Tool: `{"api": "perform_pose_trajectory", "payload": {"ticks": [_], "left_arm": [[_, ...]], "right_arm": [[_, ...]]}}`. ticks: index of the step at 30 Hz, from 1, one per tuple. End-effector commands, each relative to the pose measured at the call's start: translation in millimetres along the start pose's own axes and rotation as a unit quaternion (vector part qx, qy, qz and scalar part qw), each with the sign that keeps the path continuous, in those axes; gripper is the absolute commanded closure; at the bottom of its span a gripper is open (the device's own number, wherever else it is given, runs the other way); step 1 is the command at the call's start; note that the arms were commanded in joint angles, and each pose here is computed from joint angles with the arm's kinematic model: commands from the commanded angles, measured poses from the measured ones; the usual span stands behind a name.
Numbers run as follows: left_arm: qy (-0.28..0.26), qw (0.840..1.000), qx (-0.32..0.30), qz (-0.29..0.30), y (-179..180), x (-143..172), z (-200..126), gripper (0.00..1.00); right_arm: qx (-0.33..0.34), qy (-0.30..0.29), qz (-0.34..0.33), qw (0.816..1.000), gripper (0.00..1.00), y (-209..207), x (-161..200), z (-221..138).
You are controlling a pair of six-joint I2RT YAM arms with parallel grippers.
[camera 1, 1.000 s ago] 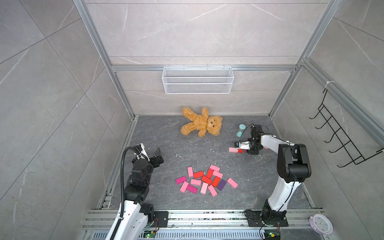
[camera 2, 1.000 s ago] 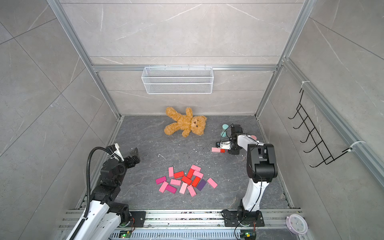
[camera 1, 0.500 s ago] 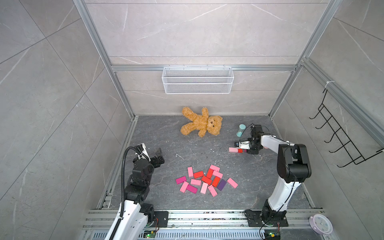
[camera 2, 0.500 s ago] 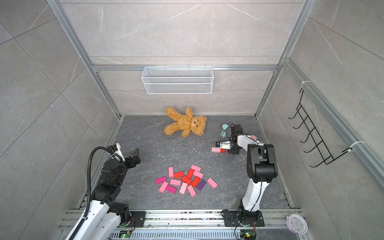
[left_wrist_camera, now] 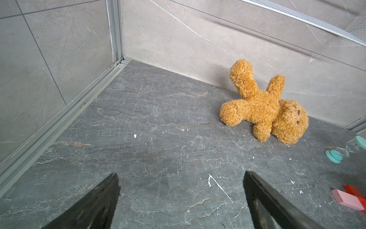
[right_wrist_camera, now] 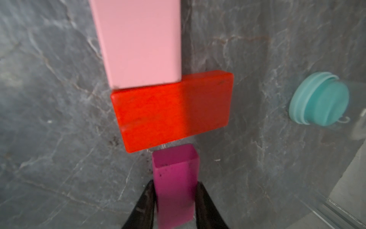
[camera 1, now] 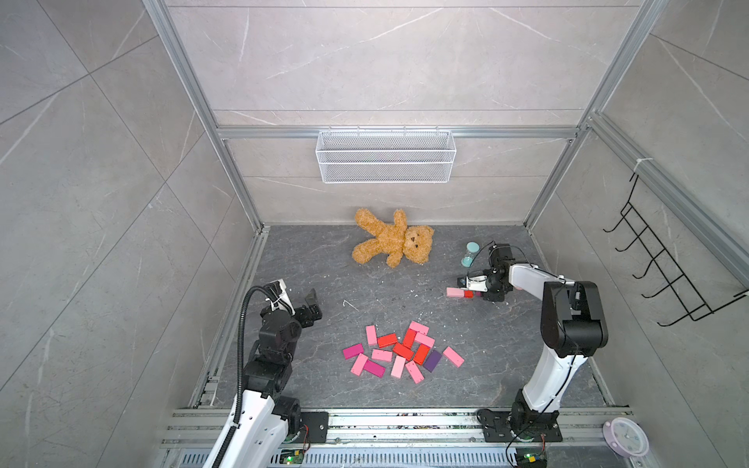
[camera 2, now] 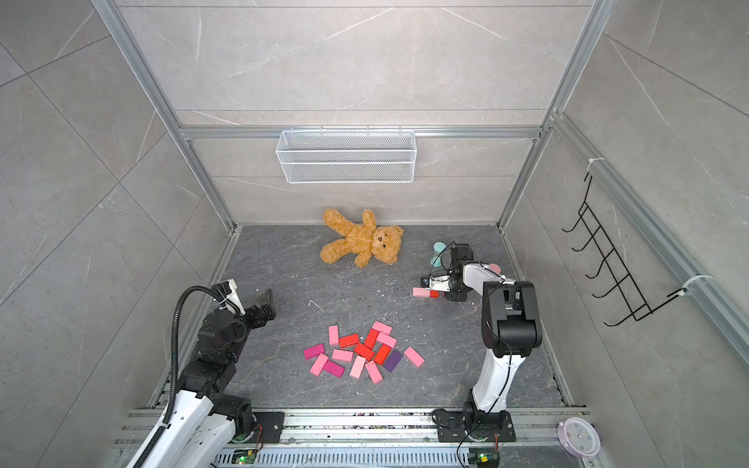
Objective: Assemble the letter t with building blocks
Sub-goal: Assemble the building block at the center of the board.
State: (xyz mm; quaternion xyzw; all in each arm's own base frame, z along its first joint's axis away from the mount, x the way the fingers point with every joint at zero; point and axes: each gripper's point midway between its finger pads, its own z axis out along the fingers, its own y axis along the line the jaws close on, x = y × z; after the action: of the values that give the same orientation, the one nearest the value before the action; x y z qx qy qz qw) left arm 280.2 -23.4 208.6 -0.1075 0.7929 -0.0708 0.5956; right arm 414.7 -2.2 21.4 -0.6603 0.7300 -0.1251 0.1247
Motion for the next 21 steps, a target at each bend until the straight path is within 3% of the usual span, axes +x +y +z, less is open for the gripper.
{"api": "perform_pose_trajectory", "payload": {"ticks": [1, 21], "left_arm": [[-0.026, 1.0, -0.001, 0.007, -2.4, -17.3, -4.3, 0.01], [-0.026, 1.0, -0.002, 0.014, -3.7, -16.6, -6.6, 0.0]], "right_arm": [[-0.062, -0.026, -0.012, 0.998, 0.67, 40.3, -14.8, 7.7], [-0.052, -0.031, -0.018, 0.998, 0.67, 42.9, -18.5, 5.6]]}}
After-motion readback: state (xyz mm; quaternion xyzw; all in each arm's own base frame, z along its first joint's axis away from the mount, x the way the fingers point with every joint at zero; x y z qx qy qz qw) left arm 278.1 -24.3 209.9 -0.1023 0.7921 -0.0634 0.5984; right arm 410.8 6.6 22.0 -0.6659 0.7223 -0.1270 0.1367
